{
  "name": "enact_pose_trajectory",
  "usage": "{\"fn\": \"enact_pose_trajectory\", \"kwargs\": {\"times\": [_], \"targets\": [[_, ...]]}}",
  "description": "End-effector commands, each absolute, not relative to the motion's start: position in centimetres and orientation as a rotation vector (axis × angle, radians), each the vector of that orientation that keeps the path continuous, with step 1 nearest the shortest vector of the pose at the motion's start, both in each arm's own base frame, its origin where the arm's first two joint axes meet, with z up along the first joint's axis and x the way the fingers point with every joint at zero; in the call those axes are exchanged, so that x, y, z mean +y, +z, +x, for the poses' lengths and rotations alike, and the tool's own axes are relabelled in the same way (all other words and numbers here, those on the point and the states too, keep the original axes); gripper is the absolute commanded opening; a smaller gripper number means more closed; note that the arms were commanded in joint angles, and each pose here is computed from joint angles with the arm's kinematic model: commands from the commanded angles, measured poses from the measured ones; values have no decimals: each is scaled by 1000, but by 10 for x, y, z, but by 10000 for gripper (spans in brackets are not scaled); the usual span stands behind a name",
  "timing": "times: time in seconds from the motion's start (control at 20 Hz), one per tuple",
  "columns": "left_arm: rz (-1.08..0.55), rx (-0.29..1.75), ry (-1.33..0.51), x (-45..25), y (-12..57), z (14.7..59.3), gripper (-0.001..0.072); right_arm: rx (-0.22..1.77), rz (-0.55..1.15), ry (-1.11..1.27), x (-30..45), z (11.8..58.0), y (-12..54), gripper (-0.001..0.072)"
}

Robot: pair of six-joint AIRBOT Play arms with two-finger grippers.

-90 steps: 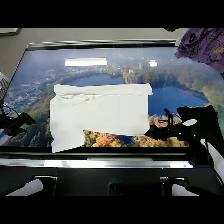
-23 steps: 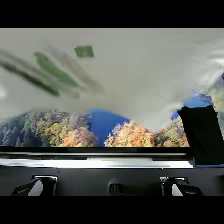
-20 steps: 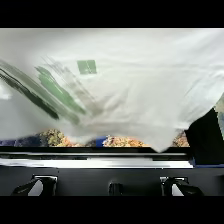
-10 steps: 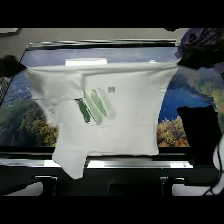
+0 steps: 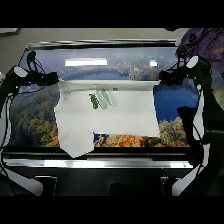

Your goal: Fold the clothes and pants, and hang the long-sleeved shirts on hangers.

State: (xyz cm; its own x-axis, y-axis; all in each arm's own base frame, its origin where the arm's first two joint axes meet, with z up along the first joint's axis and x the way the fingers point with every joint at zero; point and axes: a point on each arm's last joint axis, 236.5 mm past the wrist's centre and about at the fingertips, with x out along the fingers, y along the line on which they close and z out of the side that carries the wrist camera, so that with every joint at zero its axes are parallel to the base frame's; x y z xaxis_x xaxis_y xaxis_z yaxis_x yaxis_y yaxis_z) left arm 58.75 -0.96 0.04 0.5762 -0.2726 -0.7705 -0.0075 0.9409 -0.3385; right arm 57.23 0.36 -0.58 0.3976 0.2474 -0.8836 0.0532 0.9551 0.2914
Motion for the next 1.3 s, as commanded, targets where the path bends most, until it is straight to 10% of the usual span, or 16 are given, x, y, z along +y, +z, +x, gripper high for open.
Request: {"fn": "enact_pose_trajectory", "kwargs": {"times": [0.0, 0.95, 1.1, 1.15, 1.25], "targets": [[-251, 1030, -158, -4, -18, 577, 17, 1262, 296, 131, 7, 554, -23, 26], [-204, 1326, -185, -4, -72, 522, 38, 1775, 240, 115, 62, 459, -97, 31], [-234, 1321, -160, -2, -67, 524, 592, 1784, 233, 101, 58, 456, -93, 313], [-233, 1310, -159, 1, -59, 526, 680, 1783, 215, 89, 53, 454, -88, 448], [-231, 1275, -145, 15, -33, 529, 680, 1740, 156, 82, 41, 457, -67, 498]]}}
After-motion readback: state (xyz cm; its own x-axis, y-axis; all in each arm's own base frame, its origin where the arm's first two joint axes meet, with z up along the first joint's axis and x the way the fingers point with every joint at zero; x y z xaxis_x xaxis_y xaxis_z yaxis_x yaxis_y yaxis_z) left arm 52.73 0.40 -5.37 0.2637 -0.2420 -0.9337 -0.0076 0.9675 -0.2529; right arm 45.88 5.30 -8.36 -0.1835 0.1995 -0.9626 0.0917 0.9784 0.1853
